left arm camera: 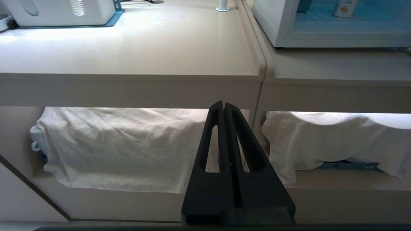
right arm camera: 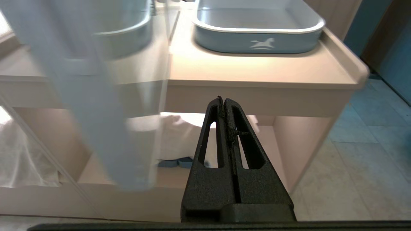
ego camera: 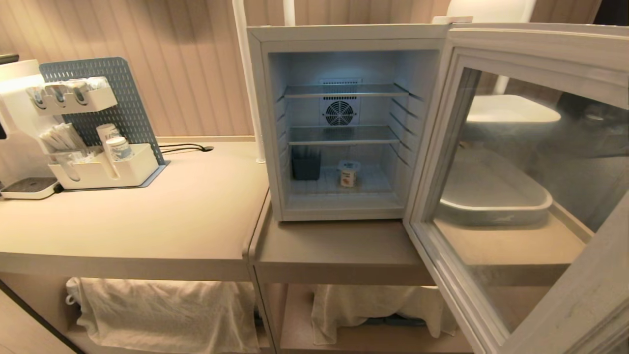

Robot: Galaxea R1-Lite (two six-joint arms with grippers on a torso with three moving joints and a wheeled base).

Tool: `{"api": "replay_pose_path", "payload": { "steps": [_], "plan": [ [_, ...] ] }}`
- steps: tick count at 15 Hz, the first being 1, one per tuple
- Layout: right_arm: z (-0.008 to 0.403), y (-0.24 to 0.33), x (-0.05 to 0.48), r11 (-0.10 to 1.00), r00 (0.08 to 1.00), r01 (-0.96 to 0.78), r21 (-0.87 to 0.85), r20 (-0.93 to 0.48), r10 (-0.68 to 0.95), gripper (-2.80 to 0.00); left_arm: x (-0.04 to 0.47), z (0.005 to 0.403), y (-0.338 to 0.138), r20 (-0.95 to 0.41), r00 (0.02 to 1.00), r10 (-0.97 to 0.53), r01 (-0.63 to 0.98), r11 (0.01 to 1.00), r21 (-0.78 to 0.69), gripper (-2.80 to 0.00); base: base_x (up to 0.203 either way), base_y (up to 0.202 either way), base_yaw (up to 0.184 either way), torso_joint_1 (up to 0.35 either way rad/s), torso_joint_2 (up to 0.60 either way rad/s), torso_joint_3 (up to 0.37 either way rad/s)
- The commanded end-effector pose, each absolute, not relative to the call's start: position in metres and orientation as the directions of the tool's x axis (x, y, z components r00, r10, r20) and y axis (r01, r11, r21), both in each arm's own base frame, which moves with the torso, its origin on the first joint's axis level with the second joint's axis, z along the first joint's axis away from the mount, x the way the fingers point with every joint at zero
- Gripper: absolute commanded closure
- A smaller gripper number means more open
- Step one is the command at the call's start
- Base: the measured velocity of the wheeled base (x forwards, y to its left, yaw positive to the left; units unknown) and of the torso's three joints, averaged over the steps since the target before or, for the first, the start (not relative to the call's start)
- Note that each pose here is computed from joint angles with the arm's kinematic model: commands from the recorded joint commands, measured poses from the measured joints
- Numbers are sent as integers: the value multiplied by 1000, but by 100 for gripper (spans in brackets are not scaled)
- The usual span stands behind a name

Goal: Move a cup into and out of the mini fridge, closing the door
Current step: Close the freezer door

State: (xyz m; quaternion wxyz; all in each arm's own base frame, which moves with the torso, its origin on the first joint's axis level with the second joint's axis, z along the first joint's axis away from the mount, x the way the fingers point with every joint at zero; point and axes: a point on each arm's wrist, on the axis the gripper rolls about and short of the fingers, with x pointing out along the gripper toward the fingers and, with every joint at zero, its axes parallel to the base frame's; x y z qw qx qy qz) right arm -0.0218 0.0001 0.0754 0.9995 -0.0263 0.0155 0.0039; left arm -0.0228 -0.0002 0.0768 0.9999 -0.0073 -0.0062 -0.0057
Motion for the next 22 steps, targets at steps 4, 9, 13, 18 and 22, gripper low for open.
{"api": "replay_pose_path", "payload": {
  "steps": [4,9,13,18,22],
  "plan": [
    [75,0,-22,999,1000,-9,-53,-28,8,0,-23,77,0,14,1000,-12,12,1000,-15,0,0,-184,-1,2,0,2],
    [177,0,-33,997,993,-1,77,118,-8,0,-23,77,0,14,1000,-12,13,1000,-17,0,0,-21,0,0,1,0],
    [247,-2,69,974,976,117,196,-203,-77,0,-23,77,0,14,1000,-11,11,1000,-17,0,0,0,0,0,0,0],
    [247,-6,178,792,750,-488,366,-288,595,0,-23,77,0,14,1000,-11,11,1000,-17,0,0,0,0,0,0,0],
    [240,-5,193,526,487,-782,334,-199,851,0,-23,77,0,14,1000,-11,11,1000,-17,0,0,0,0,0,0,0]
  ]
}}
